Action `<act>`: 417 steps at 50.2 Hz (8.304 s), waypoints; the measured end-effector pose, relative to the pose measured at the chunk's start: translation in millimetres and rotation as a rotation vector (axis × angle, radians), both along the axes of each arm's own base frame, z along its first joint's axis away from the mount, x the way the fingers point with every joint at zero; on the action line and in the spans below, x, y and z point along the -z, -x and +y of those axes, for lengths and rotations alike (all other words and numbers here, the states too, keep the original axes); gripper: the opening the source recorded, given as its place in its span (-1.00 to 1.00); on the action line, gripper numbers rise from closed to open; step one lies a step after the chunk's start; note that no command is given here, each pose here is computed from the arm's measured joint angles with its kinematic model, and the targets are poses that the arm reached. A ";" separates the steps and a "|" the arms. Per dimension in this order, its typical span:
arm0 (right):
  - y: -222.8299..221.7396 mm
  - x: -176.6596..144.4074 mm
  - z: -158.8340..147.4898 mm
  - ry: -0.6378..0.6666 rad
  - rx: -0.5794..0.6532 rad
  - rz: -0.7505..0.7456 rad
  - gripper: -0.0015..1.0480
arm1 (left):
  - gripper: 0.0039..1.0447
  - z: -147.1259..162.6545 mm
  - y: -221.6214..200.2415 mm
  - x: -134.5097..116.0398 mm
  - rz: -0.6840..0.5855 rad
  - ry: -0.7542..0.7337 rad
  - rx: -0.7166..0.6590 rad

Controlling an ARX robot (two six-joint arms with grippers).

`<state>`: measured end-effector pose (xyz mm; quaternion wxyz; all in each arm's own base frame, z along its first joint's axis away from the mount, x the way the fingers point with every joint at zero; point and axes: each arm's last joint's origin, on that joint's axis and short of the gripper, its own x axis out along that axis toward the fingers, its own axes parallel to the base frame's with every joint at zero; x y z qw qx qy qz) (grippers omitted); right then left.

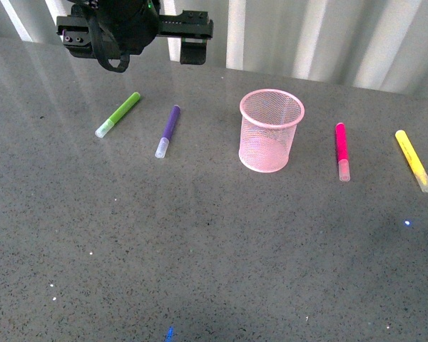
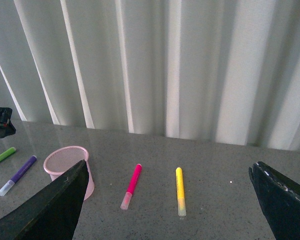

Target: Insert purple and pink pens into pink cup

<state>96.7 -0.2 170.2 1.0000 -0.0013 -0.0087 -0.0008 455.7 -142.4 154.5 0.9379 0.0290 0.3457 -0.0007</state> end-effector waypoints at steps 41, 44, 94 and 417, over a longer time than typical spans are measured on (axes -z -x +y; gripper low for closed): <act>0.0 0.0 0.0 0.000 0.000 0.000 0.87 | 0.88 -0.2 -62.2 81.6 0.170 -0.070 0.022; 0.0 0.0 0.0 0.000 0.000 0.000 0.87 | 0.88 -1.7 -65.9 88.8 0.181 -0.068 0.025; 0.0 0.0 0.0 0.000 0.000 0.000 0.87 | -0.76 -20.4 -78.8 108.2 0.176 -0.047 0.059; 0.0 0.0 0.0 0.000 0.000 0.000 0.87 | -0.93 142.3 350.3 -18.3 -0.727 0.067 -0.004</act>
